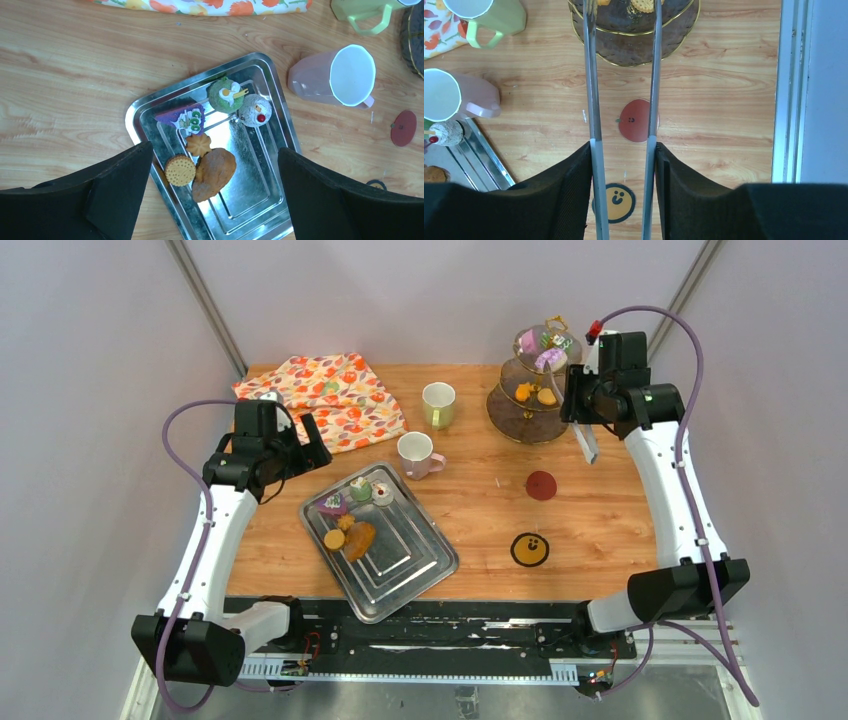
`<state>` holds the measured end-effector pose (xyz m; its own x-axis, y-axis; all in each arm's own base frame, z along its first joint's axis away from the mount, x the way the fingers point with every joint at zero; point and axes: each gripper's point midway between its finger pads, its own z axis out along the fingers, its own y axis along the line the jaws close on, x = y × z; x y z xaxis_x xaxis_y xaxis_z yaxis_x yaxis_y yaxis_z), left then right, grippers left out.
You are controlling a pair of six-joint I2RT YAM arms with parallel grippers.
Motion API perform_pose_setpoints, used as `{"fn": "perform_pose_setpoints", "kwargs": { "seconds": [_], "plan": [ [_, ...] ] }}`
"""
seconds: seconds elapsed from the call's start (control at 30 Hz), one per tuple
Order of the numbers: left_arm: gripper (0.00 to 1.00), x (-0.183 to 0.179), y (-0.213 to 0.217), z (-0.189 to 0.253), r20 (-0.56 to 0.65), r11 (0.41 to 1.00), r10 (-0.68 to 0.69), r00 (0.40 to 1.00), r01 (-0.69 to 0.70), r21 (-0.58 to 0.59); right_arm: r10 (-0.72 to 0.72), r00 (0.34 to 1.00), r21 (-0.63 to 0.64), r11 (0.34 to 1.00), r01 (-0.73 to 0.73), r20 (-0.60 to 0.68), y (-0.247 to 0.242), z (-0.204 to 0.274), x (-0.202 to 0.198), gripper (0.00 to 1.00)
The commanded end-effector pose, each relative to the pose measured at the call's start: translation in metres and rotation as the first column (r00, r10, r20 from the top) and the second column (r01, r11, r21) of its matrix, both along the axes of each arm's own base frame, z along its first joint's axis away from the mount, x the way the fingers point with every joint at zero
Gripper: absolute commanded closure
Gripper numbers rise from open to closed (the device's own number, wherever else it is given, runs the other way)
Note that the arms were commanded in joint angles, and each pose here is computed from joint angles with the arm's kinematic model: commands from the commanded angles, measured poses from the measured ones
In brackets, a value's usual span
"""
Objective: Serve the afternoon tea
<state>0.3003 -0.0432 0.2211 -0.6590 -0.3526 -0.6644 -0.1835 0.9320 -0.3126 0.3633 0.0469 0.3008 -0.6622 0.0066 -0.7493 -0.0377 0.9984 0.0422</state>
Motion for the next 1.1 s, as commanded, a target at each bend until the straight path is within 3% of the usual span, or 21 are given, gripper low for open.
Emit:
{"fn": "perform_pose_setpoints", "kwargs": {
  "seconds": [0.0,0.2,0.6,0.7,0.87,0.97,1.07],
  "plan": [
    [0.0,-0.001,0.0,0.004,0.025,1.0,-0.011,1.0,0.011,0.012,-0.025,0.999,0.022,0.999,0.024,0.045,-0.004,0.009,0.004,0.53],
    [0.0,0.0,-0.001,0.006,0.028,1.0,-0.014,1.0,0.014,0.008,-0.026,0.996,0.026,0.999,0.024,0.089,-0.007,0.024,-0.007,0.53],
    [0.0,0.0,0.0,0.011,0.038,1.0,-0.009,0.999,0.009,0.008,0.105,0.987,0.085,0.99,-0.115,0.122,0.009,0.036,-0.076,0.75],
    [0.0,0.001,0.0,0.012,0.038,1.0,-0.009,0.999,0.009,0.006,0.237,0.959,0.138,0.956,-0.259,0.156,0.032,0.039,-0.1,0.81],
    [0.0,0.001,0.0,0.012,0.036,1.0,-0.005,0.999,0.005,0.004,0.484,0.847,0.212,0.824,-0.526,0.219,0.082,0.036,-0.146,0.81],
    [0.0,0.002,-0.001,0.011,0.032,1.0,-0.002,0.999,0.002,0.001,0.537,0.815,0.238,0.781,-0.578,0.217,0.099,0.024,-0.161,0.81],
    [0.0,0.002,-0.001,0.009,0.027,1.0,0.001,1.0,-0.001,-0.003,0.538,0.828,0.266,0.784,-0.561,0.159,0.108,-0.004,-0.163,0.83]
  ]
}}
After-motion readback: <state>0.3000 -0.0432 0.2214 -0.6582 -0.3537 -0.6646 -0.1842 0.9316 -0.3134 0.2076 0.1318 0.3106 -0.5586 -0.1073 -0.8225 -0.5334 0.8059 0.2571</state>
